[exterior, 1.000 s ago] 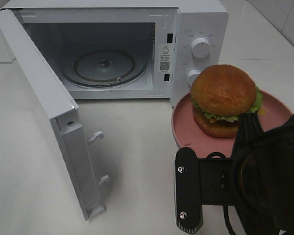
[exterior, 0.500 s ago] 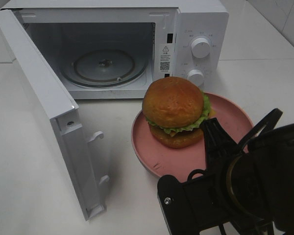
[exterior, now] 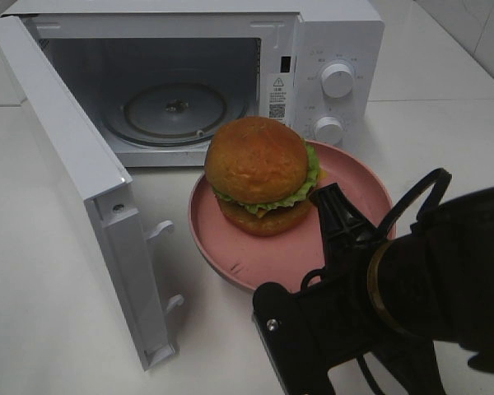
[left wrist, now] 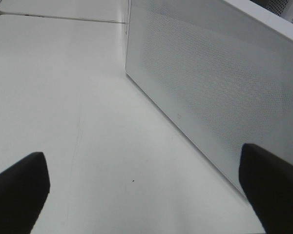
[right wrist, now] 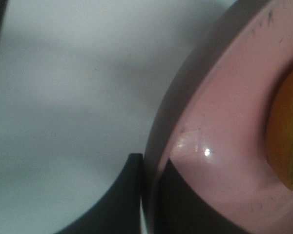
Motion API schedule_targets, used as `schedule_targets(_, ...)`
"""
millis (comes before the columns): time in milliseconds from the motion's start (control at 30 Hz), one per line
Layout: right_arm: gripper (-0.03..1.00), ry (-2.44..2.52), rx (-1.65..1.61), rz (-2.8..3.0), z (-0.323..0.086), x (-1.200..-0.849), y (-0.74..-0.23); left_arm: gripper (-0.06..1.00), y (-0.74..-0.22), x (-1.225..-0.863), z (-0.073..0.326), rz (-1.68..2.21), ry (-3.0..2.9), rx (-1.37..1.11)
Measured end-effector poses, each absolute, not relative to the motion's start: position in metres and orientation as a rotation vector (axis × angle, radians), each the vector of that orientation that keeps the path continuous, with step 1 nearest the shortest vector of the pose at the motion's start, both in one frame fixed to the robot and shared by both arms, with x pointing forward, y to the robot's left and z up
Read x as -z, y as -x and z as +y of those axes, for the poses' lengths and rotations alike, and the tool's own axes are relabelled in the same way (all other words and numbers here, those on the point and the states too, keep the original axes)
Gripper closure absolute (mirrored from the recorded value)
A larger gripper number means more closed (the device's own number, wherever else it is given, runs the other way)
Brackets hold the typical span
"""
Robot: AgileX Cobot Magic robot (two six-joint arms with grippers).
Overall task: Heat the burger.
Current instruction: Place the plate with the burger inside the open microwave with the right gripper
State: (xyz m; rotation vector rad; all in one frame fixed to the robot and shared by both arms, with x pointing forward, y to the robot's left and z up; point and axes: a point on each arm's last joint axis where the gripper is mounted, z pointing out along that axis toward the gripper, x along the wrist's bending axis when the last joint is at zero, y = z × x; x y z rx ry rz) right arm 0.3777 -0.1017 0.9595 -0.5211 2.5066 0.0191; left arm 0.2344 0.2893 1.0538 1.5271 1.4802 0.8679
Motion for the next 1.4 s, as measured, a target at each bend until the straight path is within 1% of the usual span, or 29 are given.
schedule_targets(233, 0.92, 0.644, 0.007, 2.472, -0.110, -0.959, -0.394, -0.03, -0.234, -1.054, 0.289, 1.480, -1.527, -0.868)
schedule_targets(400, 0.92, 0.767, -0.060, 2.400, -0.113, -0.961, -0.410, -0.03, -0.234, -1.054, 0.289, 1.480, -1.527, -0.868)
schedule_targets(800, 0.92, 0.818, -0.120, 2.398, -0.122, -0.961, -0.426, -0.03, -0.234, -1.054, 0.289, 1.480, -1.527, -0.868)
schedule_targets(1133, 0.92, 0.806, -0.206, 2.436, -0.123, -0.980, -0.447, -0.03, -0.234, -1.054, 0.289, 1.480, -1.527, -0.868)
schedule_targets(1400, 0.92, 0.857, -0.201, 2.442, -0.120, -0.982, -0.453, -0.03, -0.234, -1.054, 0.289, 1.480, -1.527, -0.868)
